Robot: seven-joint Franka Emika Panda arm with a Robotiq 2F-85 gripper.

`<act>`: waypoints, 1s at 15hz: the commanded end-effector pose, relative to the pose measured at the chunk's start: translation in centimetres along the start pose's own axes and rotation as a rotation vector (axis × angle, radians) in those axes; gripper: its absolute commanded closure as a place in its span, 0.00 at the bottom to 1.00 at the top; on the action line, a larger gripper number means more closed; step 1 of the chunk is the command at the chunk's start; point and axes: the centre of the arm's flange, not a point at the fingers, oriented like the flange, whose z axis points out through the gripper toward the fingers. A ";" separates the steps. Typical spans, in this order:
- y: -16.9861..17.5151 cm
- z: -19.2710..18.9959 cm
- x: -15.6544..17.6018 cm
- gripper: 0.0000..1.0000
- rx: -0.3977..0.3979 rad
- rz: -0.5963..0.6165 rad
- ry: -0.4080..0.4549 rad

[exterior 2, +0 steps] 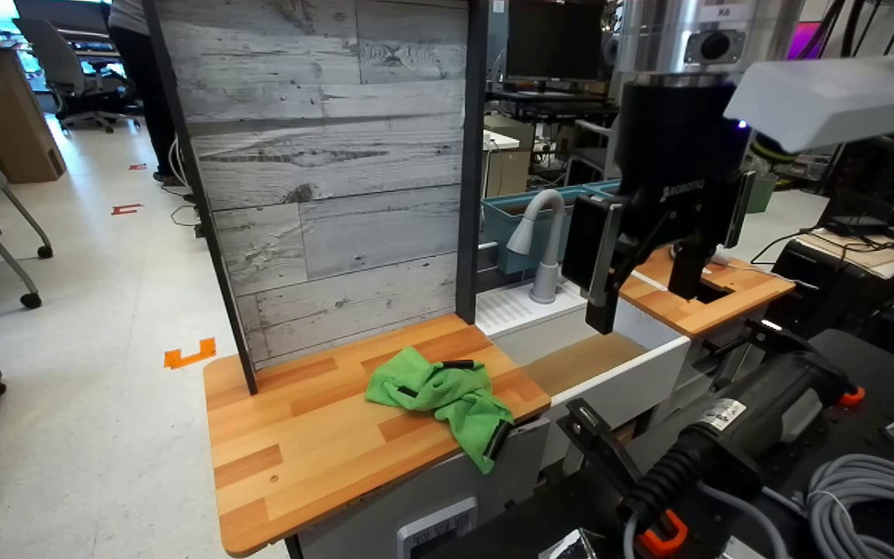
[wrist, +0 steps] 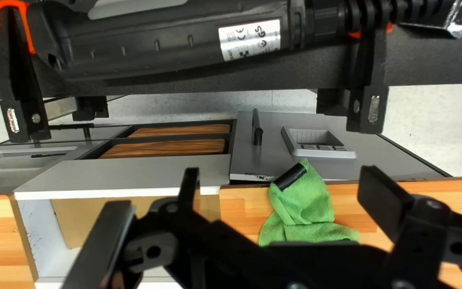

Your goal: Unfold the towel on the table

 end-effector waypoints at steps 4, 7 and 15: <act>0.0 0.0 0.0 0.00 0.000 0.000 0.000; 0.0 0.0 0.0 0.00 0.000 0.000 0.000; -0.7 -4.5 7.7 0.00 -0.035 -0.054 0.214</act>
